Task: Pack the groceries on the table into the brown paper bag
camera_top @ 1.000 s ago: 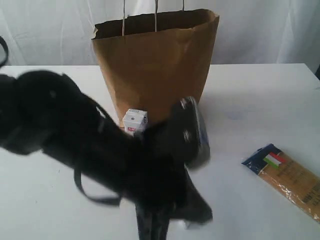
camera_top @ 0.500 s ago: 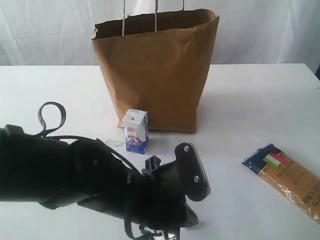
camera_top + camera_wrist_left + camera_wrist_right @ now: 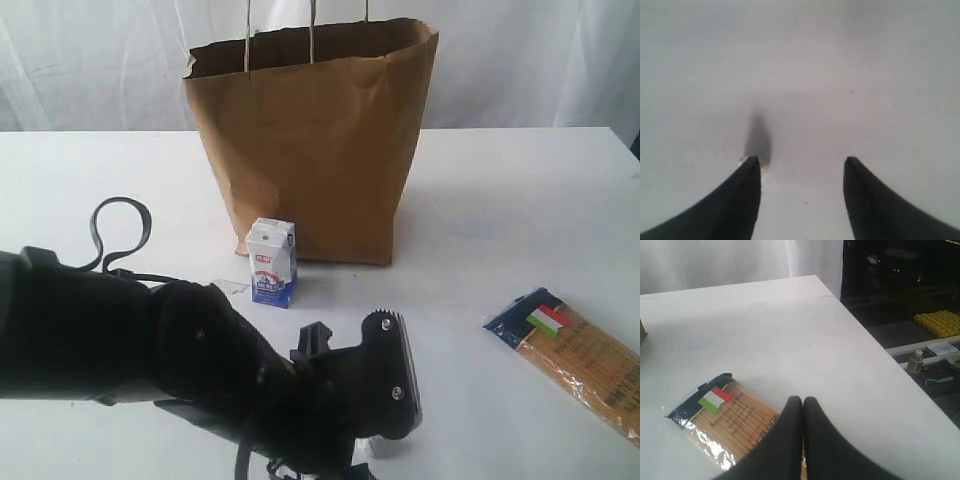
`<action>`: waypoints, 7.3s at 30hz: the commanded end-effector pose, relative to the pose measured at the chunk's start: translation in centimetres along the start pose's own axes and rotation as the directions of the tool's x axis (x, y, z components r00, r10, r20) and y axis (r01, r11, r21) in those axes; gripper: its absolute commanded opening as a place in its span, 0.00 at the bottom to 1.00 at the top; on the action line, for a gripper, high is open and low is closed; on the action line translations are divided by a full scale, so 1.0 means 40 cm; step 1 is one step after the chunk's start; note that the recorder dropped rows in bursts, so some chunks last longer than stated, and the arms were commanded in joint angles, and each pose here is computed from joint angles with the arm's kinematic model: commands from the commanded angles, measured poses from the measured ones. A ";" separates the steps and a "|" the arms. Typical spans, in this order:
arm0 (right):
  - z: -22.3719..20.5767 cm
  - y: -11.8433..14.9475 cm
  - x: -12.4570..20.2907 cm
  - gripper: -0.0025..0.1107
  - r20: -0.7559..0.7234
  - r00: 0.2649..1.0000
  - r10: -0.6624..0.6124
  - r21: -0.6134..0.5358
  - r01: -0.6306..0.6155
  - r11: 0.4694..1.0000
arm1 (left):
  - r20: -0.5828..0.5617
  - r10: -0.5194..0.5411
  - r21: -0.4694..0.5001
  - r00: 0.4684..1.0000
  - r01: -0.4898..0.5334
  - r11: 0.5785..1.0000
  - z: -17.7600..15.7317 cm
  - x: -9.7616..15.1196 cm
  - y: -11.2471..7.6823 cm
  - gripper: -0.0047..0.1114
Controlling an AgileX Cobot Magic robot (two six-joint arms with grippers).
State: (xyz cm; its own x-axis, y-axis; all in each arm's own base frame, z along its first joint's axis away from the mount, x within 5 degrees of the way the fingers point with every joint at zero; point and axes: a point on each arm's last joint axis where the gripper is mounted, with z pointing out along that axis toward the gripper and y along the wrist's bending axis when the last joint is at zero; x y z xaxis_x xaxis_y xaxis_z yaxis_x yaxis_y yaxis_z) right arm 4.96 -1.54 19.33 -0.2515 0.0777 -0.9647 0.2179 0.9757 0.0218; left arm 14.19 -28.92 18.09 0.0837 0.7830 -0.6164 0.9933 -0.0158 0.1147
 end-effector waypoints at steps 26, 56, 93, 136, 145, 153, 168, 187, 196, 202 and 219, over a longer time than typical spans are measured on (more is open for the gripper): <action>0.001 0.000 0.002 0.02 0.010 1.000 -0.005 -0.002 0.005 1.000 | 0.010 -0.143 -0.166 0.990 0.143 0.976 0.045 0.021 0.041 0.55; 0.001 0.000 0.002 0.02 0.010 1.000 -0.005 -0.002 0.005 1.000 | -0.060 -0.147 -0.148 0.987 0.136 0.980 0.106 0.051 0.043 0.04; 0.001 0.000 0.002 0.02 0.010 1.000 -0.005 -0.002 0.005 1.000 | 0.757 0.010 -0.232 0.653 0.255 0.939 -0.592 0.064 0.448 0.04; 0.001 0.000 0.002 0.02 0.010 1.000 0.010 -0.002 -0.010 1.000 | 0.690 -0.052 -0.334 0.722 0.382 0.862 -0.472 0.162 0.609 0.16; 0.001 0.000 0.002 0.02 0.010 1.000 0.010 -0.002 -0.010 1.000 | 0.642 0.027 -0.423 0.766 0.325 0.846 -0.473 0.167 0.616 0.06; 0.001 0.000 0.002 0.02 0.010 1.000 0.010 -0.002 -0.010 1.000 | 0.628 0.071 -0.448 0.775 0.286 0.847 -0.473 0.165 0.614 0.52; 0.001 0.000 0.002 0.02 0.010 1.000 0.010 -0.002 -0.010 1.000 | 0.468 0.007 -0.331 0.884 0.168 0.929 -0.488 0.067 0.609 0.42; 0.001 0.000 0.002 0.02 0.010 1.000 0.010 -0.002 -0.010 1.000 | 0.284 -0.002 -0.446 0.959 0.134 0.885 -0.453 0.036 0.623 0.63; 0.001 0.000 0.002 0.02 0.010 1.000 0.010 -0.002 -0.010 1.000 | 0.148 0.047 -0.557 0.988 0.044 0.830 -0.580 0.002 0.558 0.63; 0.001 0.000 0.002 0.02 0.010 1.000 0.010 -0.002 -0.010 1.000 | 0.104 -0.056 -0.658 0.993 0.111 0.745 -0.708 -0.019 0.478 0.37; 0.001 0.000 0.002 0.02 0.010 1.000 0.010 -0.002 -0.010 1.000 | 0.717 -0.508 -0.626 0.478 0.761 -0.168 -0.948 0.343 0.349 0.04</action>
State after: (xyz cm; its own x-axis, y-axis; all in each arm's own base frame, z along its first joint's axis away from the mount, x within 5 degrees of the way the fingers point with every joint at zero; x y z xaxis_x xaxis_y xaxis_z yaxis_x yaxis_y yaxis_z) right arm 4.96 -1.54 19.33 -0.2483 0.0915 -0.9643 0.2214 0.9745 0.0354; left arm 28.88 4.38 40.80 -0.4768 0.0148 -0.8789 -0.0751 0.9955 0.0575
